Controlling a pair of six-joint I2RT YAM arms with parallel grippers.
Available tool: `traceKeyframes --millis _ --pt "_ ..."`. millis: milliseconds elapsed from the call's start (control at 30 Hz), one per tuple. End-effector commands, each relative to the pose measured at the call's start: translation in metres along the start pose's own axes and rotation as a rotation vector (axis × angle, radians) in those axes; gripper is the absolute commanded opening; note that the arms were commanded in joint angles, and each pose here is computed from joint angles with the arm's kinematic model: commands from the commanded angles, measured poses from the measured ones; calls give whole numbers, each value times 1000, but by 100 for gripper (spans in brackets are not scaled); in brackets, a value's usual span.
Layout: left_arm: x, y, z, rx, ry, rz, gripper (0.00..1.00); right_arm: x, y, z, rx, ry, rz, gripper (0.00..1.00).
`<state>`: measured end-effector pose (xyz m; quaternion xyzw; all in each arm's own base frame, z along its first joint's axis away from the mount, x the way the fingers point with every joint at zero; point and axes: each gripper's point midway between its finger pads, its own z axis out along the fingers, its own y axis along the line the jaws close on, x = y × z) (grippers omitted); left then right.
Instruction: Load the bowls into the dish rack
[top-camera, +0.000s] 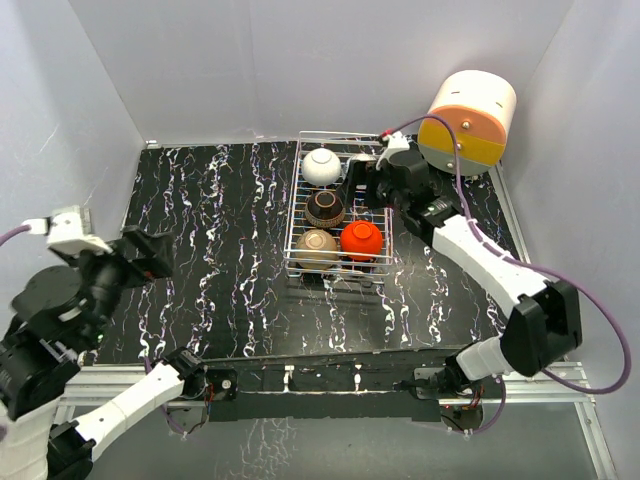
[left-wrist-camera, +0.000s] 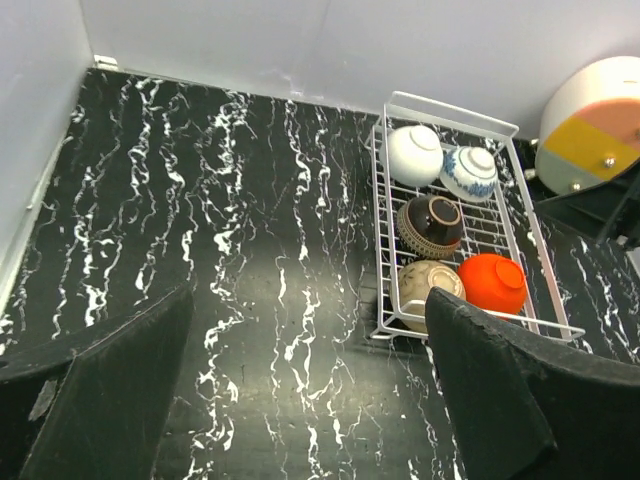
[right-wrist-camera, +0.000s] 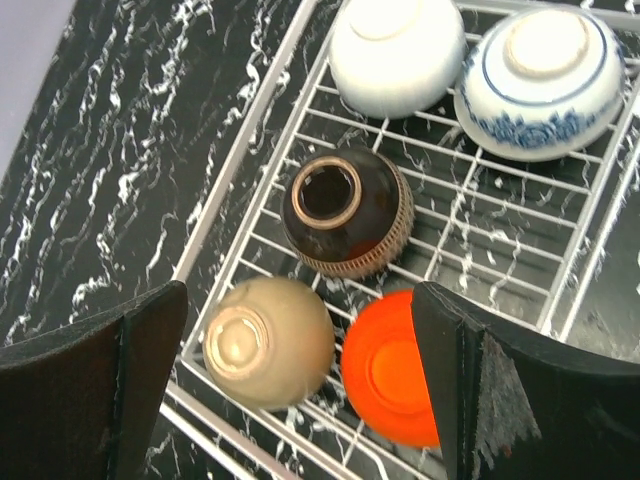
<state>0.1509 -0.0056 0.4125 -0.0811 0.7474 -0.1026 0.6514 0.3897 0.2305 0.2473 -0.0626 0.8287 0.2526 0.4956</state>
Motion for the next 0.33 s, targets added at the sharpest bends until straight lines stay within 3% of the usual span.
traceKeyframes --millis 0,300 --pt "24 -27 26 54 67 0 97 -6 -2 -30 4 -34 -41 99" --pt "58 -44 48 84 133 -18 97 11 -11 -45 38 2 -57 99"
